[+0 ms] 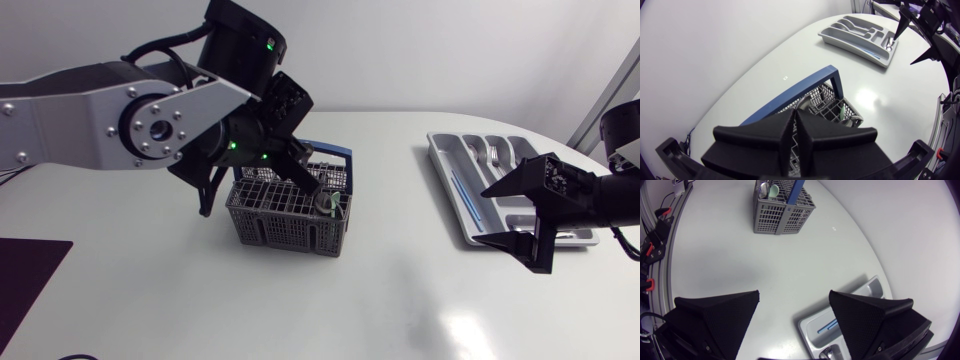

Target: Unload the cutlery basket into the drawer organizer.

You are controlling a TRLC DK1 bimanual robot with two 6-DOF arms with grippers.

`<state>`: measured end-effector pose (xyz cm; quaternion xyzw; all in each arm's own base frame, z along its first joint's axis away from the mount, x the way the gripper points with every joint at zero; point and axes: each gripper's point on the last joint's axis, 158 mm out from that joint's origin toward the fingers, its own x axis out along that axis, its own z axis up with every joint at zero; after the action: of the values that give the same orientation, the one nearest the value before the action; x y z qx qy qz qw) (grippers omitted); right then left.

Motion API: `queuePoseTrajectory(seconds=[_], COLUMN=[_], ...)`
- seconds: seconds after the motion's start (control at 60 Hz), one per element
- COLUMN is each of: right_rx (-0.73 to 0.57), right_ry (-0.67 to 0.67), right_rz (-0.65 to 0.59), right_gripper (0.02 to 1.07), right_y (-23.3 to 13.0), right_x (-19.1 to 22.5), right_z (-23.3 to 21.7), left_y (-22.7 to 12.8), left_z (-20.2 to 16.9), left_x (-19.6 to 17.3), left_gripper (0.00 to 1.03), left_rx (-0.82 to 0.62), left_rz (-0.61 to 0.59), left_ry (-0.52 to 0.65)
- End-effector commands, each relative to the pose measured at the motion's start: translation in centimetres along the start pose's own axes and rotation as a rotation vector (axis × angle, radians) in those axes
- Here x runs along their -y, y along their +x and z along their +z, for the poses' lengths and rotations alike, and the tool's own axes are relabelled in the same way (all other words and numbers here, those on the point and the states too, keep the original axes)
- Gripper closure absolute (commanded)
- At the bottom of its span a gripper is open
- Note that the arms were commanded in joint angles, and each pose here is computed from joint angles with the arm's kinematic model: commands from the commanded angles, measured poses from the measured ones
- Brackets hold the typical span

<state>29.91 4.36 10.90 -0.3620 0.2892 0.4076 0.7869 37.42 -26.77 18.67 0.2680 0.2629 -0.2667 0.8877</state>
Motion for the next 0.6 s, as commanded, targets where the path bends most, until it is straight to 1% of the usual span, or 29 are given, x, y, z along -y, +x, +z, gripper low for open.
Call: queuePoseTrajectory(seconds=[0.0,0.383,0.583], right_rx=[0.003,0.017,0.053], right_ry=[0.013,0.019,0.05], right_rz=[0.01,0.017,0.015], right_gripper=[0.07,0.07,0.07], right_y=[0.2,0.3,-0.1], right_x=[-0.7,-1.0,-0.9], right_z=[0.0,0.9,2.6], left_y=[-1.7,-3.6,-4.7], left_z=[2.4,3.6,4.0], left_x=[-1.3,-2.1,-1.7], left_gripper=[0.98,0.98,0.98], left_rx=[0.067,0.112,0.129], left_rz=[0.016,0.028,0.016], left_ry=[-0.036,-0.057,-0.092])
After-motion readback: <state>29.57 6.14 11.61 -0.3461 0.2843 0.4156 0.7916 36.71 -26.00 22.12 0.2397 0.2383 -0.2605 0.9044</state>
